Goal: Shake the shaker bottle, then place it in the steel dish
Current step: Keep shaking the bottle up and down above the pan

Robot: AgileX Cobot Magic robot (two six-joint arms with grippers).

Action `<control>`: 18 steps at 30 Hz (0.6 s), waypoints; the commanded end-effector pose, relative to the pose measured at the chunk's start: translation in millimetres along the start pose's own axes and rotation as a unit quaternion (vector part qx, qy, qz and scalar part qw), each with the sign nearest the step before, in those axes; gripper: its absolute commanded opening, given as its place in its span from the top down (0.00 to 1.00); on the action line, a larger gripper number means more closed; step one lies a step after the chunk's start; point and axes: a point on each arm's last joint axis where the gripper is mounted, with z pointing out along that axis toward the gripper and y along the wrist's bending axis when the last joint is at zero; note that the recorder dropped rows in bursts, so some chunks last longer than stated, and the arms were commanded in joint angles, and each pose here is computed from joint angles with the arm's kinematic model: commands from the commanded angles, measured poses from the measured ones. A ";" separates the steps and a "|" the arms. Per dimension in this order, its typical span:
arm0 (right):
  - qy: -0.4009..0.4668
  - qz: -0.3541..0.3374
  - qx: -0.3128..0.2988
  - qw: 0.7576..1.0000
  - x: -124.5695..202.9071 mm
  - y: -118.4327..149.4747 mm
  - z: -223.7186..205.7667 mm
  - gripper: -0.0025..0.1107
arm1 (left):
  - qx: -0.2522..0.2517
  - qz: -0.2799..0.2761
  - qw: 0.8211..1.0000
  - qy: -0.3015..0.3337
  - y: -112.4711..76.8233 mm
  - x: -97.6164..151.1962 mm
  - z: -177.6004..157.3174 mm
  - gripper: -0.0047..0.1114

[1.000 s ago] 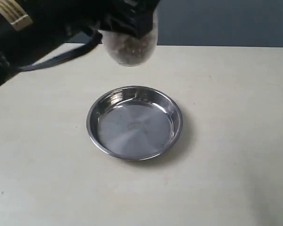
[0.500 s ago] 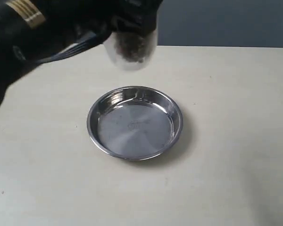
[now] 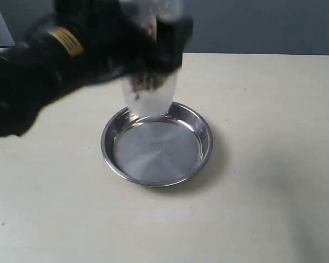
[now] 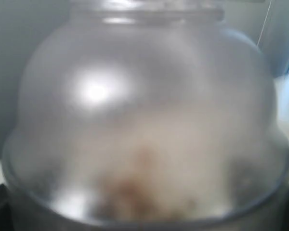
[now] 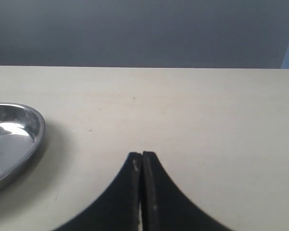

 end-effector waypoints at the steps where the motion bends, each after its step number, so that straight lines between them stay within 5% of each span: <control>1: -0.008 -0.001 -0.001 1.000 -1.0 0.0 -0.2 0.98 | 0.058 0.047 0.997 0.009 -24.8 10.6 0.6 0.96; 4: -0.008 -0.001 -0.001 1.000 -1.0 0.0 -0.2 0.98 | 0.071 0.069 0.982 -0.159 -32.9 -52.6 -24.3 0.96; 6: -0.008 -0.001 -0.001 1.000 -1.0 0.0 -0.2 0.98 | 0.042 0.078 0.981 -0.170 -24.9 -63.3 -30.5 0.96; 10: -0.008 -0.001 -0.001 1.000 -1.0 0.0 -0.2 0.98 | -0.022 -0.023 0.999 0.025 3.2 5.4 -2.0 0.96; 13: -0.008 -0.001 -0.001 1.000 -1.0 0.0 -0.2 0.98 | -0.003 -0.019 0.996 0.083 -5.5 34.7 5.4 0.96; 18: -0.008 -0.001 -0.001 1.000 -1.0 0.0 -0.2 0.98 | 0.051 0.068 0.982 -0.169 -30.9 -57.9 -26.8 0.96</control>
